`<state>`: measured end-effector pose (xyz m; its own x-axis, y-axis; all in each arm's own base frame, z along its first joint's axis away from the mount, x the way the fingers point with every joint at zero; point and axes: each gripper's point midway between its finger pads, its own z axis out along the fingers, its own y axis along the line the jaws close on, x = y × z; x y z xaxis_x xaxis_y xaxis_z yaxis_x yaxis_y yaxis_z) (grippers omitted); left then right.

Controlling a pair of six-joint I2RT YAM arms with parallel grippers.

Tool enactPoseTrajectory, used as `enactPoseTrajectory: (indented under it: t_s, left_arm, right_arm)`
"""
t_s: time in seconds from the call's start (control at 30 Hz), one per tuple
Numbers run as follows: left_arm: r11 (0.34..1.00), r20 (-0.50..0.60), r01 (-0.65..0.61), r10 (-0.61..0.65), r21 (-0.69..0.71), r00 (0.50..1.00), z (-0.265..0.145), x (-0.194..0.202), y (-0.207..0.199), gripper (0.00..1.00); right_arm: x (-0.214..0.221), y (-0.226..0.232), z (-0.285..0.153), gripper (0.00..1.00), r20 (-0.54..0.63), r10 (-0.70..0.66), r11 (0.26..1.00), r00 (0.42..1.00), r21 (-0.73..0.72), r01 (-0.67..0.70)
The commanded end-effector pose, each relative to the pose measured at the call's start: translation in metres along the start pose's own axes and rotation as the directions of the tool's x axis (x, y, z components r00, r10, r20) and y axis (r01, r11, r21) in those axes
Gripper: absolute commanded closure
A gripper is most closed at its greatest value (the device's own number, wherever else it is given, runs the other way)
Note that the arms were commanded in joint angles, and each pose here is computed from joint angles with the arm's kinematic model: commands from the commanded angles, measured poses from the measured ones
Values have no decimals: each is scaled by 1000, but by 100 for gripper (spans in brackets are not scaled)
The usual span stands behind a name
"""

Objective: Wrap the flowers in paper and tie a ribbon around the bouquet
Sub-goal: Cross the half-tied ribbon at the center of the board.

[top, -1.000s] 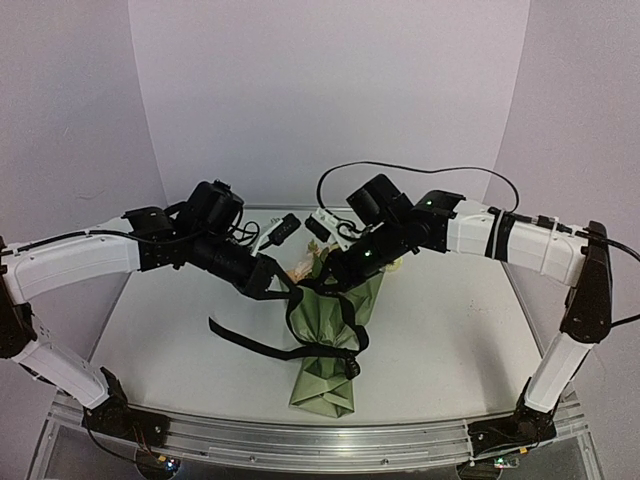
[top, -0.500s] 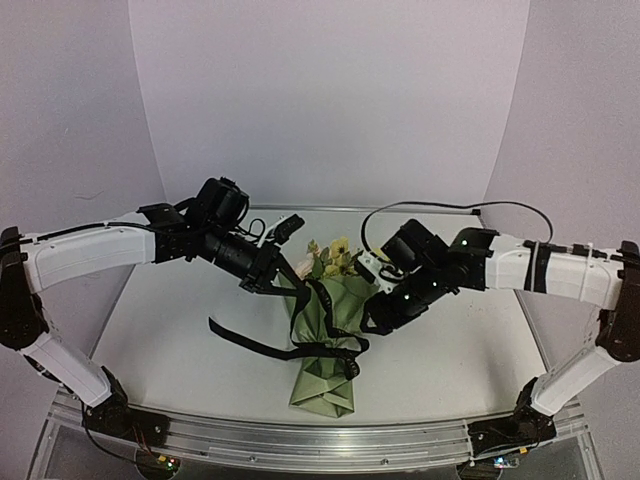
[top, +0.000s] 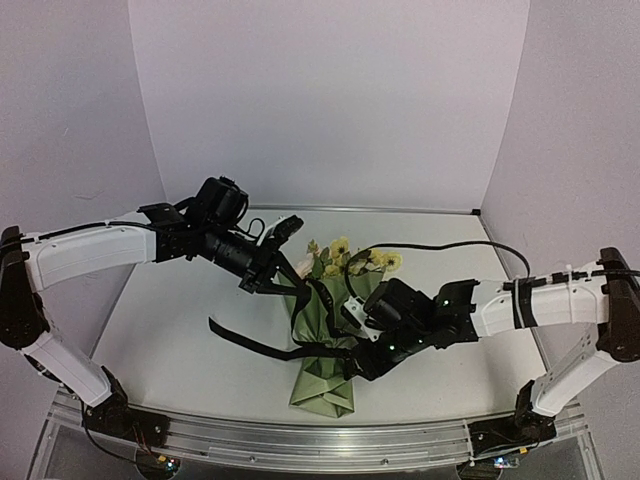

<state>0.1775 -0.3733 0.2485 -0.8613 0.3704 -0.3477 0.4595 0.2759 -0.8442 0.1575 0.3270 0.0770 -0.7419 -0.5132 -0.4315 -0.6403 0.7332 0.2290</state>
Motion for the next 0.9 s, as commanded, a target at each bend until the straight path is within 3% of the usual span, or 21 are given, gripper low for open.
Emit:
enactPoseTrajectory:
  t_s: [0.0,0.4,0.53,0.7,0.87]
  left_arm:
    - [999,32,-39,38,24,999,-6,-8,-12,100]
    - [999,37,-35,34,13,999,-6,-8,-9,100]
    - [999,40,-31,30,18,999,-6,-9,-11,100]
    - [999,49,-20,18,28,999,-10,-10,-16,100]
    - [999,49,1,-3,45,999,-18,-8,-28,100]
  right_arm:
    - [-18,6,8,50,84,27,1000,996,0,-27]
    - [-5,11,17,60,87,66,998,994,-12,-65]
    - [-5,16,23,71,83,90,996,993,-37,-87]
    - [-7,15,20,100,93,97,995,991,-36,-94]
    - [-12,2,-5,100,119,22,998,993,48,-28]
